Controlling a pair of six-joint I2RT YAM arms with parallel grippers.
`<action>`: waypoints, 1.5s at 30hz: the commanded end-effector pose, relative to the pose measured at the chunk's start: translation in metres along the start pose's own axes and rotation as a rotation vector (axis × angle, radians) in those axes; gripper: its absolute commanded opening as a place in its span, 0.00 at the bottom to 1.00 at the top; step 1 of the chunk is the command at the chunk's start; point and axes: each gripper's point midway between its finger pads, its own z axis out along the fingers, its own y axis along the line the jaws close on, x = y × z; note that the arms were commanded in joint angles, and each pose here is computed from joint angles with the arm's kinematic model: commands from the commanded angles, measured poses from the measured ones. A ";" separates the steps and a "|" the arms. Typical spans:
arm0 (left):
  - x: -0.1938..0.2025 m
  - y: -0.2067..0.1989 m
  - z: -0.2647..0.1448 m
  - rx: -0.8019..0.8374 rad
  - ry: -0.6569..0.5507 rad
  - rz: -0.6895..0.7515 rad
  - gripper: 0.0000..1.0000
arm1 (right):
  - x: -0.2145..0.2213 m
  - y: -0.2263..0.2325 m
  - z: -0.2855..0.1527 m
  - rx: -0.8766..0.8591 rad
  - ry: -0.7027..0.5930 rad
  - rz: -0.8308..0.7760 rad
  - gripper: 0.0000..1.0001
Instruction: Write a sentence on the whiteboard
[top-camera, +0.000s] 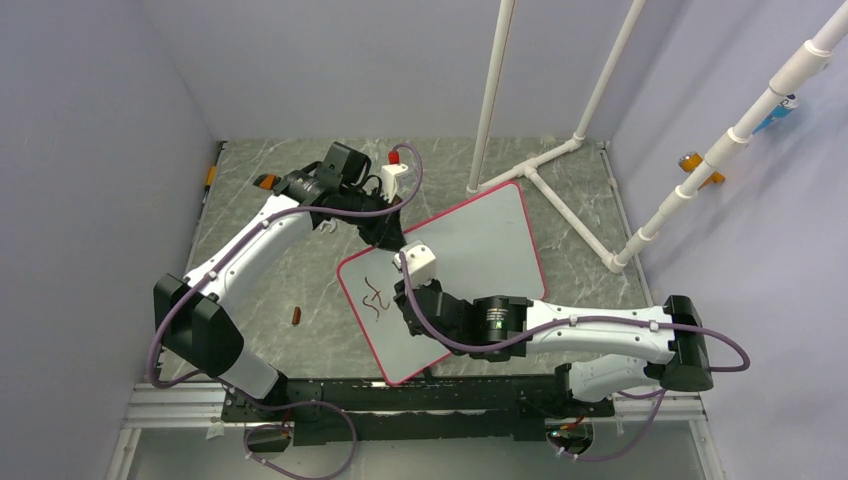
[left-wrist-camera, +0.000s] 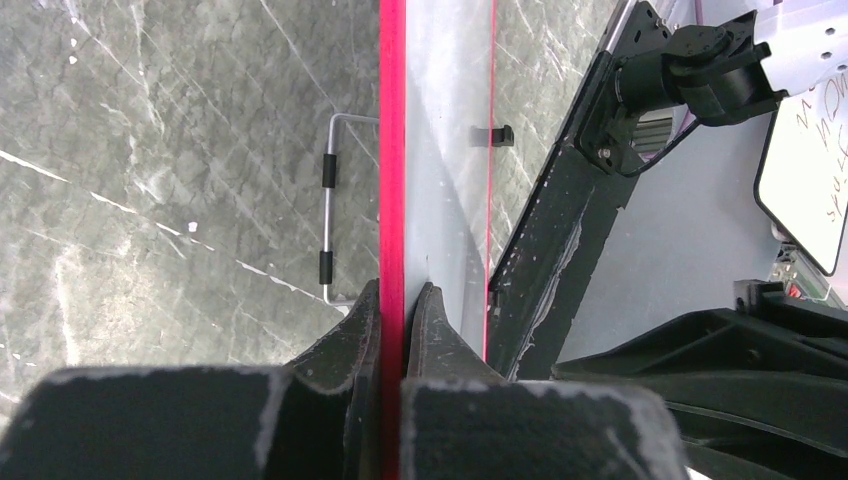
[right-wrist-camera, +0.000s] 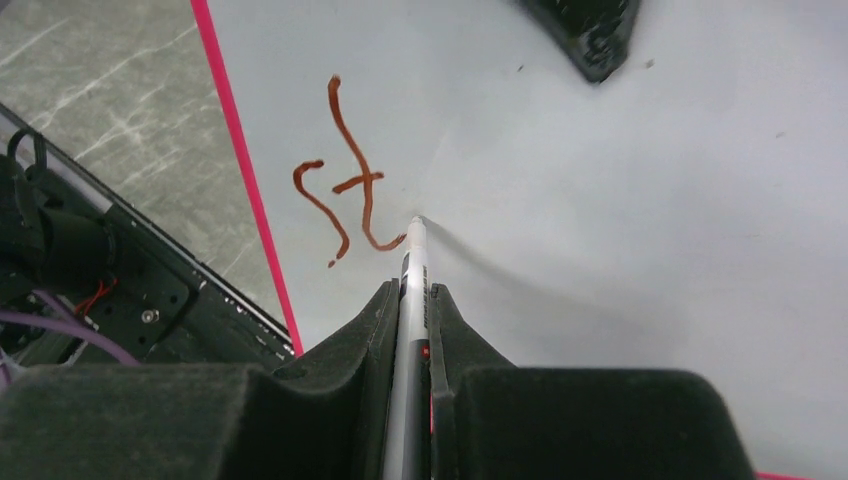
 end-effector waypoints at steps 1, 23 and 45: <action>-0.013 0.072 -0.019 -0.384 -0.018 0.177 0.00 | -0.041 -0.006 -0.019 0.058 -0.101 -0.006 0.00; -0.015 0.069 -0.023 -0.399 -0.030 0.175 0.00 | -0.053 -0.010 -0.051 -0.097 -0.221 -0.083 0.00; -0.008 0.072 -0.014 -0.415 0.012 0.165 0.00 | -0.038 0.019 -0.014 -0.043 -0.241 -0.190 0.00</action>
